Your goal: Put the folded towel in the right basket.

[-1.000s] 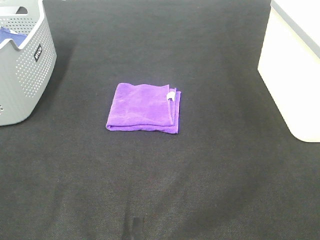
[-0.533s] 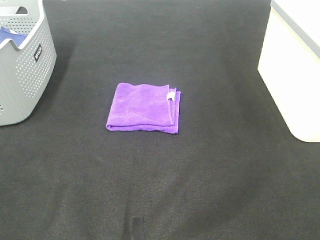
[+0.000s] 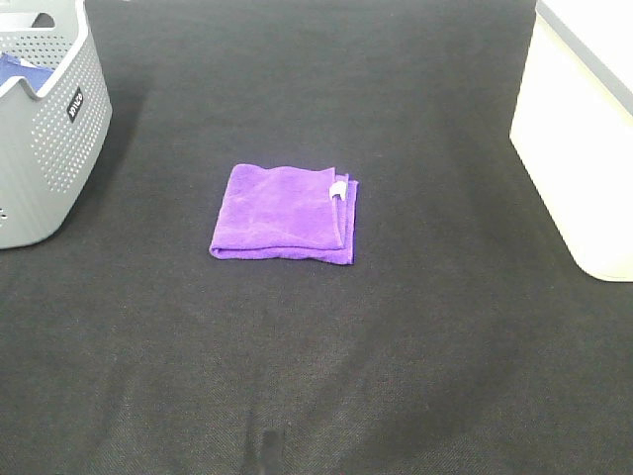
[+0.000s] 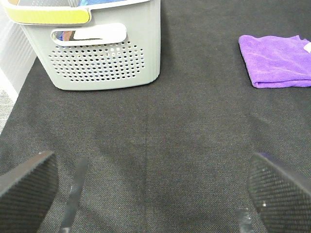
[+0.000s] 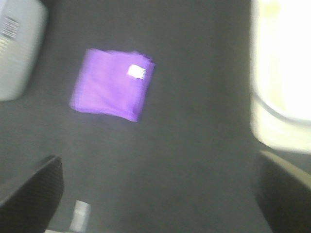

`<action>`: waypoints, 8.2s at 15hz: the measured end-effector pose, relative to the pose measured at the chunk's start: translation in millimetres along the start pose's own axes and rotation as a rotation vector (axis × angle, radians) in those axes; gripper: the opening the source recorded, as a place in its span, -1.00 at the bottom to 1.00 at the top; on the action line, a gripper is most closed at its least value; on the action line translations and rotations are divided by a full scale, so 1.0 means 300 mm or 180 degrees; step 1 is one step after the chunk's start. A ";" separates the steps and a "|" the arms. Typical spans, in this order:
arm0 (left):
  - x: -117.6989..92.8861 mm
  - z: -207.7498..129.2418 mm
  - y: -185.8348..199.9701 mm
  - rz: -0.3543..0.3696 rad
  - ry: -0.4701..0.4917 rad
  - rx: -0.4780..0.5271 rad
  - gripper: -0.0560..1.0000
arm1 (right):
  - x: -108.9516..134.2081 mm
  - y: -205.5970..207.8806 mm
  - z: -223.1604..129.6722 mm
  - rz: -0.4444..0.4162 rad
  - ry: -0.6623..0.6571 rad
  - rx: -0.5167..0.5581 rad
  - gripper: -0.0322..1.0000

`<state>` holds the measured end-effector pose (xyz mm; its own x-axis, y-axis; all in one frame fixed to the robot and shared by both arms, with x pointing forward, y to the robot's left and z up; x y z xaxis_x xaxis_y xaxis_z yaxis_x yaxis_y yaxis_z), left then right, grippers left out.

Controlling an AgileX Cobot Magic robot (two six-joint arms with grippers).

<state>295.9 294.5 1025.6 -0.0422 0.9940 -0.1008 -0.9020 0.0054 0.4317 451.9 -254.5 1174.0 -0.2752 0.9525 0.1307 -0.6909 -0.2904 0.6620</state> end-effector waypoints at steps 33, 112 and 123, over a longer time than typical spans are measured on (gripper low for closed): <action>0.000 0.000 0.000 0.0000 0.0000 0.0000 0.99 | 0.093 -1.509 -0.254 0.0845 -0.0934 0.1809 0.88; 0.000 0.000 0.000 0.0000 0.0000 0.0000 0.99 | -0.087 0.092 -0.667 -0.1155 0.0278 -0.0375 0.95; 0.000 0.000 0.000 0.0000 0.0000 0.0000 0.99 | -0.030 0.059 -0.738 -0.0882 0.0491 -0.0793 0.93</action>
<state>295.9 294.5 1025.6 -0.0422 0.9940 -0.1008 -0.9020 0.0054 0.4317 294.2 -288.3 1021.2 -0.1397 0.9784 -0.1526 -0.8888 -0.0560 0.4549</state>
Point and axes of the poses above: a point on each arm's last joint axis where the gripper is mounted, y pointing back along that axis away from the gripper, x along the wrist's bending axis when the last joint is at zero, z = x × y, the point moved 7 cm from there along -y, pointing out along that axis toward the gripper, and after that the axes turned 8 degrees about y, right-handed, at the moved point
